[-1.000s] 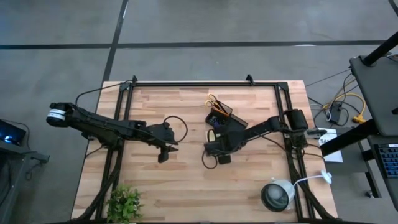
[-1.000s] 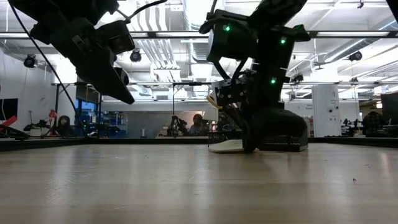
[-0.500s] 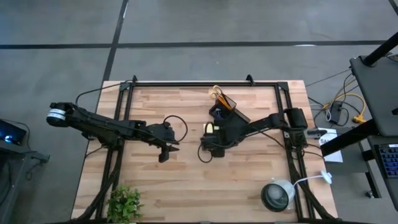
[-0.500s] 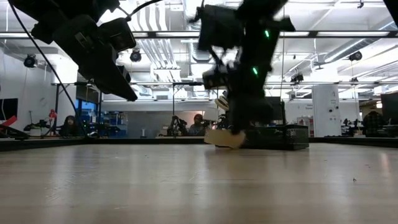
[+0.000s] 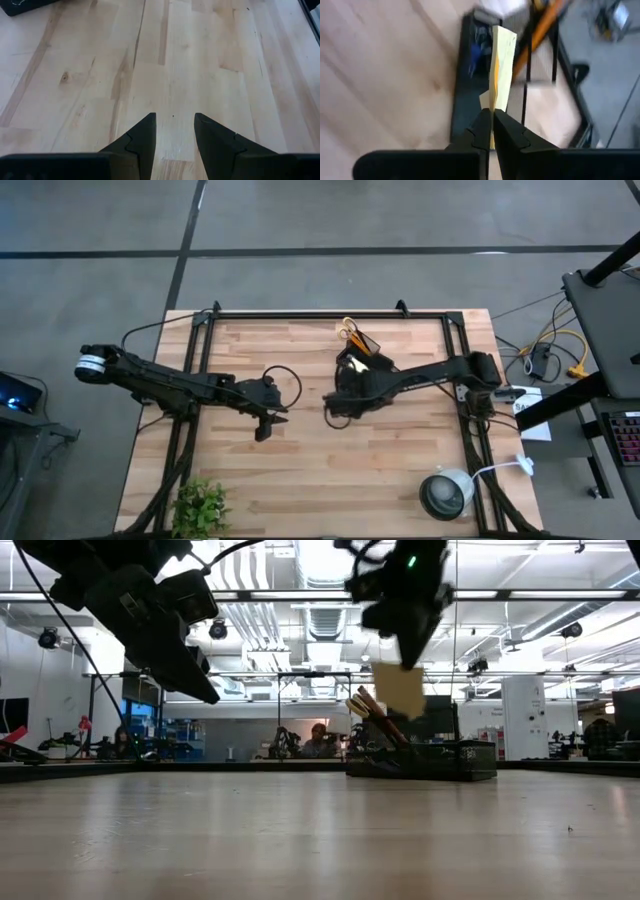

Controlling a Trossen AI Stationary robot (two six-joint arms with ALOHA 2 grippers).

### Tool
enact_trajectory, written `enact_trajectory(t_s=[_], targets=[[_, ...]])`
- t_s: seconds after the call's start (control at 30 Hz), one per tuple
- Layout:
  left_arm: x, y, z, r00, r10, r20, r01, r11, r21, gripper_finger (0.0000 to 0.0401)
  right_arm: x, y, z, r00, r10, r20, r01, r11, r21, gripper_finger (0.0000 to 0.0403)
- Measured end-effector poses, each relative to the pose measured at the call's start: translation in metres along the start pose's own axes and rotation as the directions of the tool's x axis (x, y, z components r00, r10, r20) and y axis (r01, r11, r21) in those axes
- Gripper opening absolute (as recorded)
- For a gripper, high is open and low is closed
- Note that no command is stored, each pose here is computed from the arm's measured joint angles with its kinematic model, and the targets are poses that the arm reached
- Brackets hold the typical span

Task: Pick and place office supplies into organizer
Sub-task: Put the yellow sticky notes into the black desk organizer

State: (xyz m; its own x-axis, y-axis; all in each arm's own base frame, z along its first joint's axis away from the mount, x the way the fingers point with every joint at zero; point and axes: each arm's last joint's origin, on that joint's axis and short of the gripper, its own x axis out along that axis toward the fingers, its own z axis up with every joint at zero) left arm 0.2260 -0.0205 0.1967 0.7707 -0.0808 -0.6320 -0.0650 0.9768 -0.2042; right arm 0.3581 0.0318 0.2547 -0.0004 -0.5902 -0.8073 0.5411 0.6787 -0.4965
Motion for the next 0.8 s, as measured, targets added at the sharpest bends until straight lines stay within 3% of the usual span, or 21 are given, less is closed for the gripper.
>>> enact_trajectory(t_s=[0.1, 0.2, 0.5, 0.63, 0.8], targets=[[0.0, 0.0, 0.0, 1.0, 0.0, 0.0, 0.0, 1.0, 0.0, 0.0118, -0.011, -0.009, -0.008, 0.996, -0.027, -0.089, 0.034, 0.997, 0.073, 0.0008], [0.0, 0.0, 0.0, 1.0, 0.0, -0.001, 0.0, 1.0, 0.001, 0.0118, -0.009, -0.012, -0.008, 0.995, -0.021, -0.097, 0.031, 0.995, 0.099, 0.0008], [0.0, 0.0, -0.002, 1.0, 0.002, -0.01, -0.002, 1.0, 0.001, 0.0118, 0.029, -0.026, -0.019, 0.97, -0.1, -0.223, 0.094, 0.995, -0.036, 0.0008], [0.0, 0.0, -0.002, 1.0, 0.003, -0.013, -0.003, 1.0, 0.002, 0.0118, 0.048, -0.023, -0.03, 0.96, -0.105, -0.26, 0.075, 0.99, -0.12, 0.0008], [0.0, 0.001, -0.003, 1.0, 0.009, -0.015, -0.009, 1.0, 0.002, 0.0118, 0.07, -0.02, -0.03, 0.972, -0.057, -0.228, 0.03, 0.992, -0.12, 0.0008]])
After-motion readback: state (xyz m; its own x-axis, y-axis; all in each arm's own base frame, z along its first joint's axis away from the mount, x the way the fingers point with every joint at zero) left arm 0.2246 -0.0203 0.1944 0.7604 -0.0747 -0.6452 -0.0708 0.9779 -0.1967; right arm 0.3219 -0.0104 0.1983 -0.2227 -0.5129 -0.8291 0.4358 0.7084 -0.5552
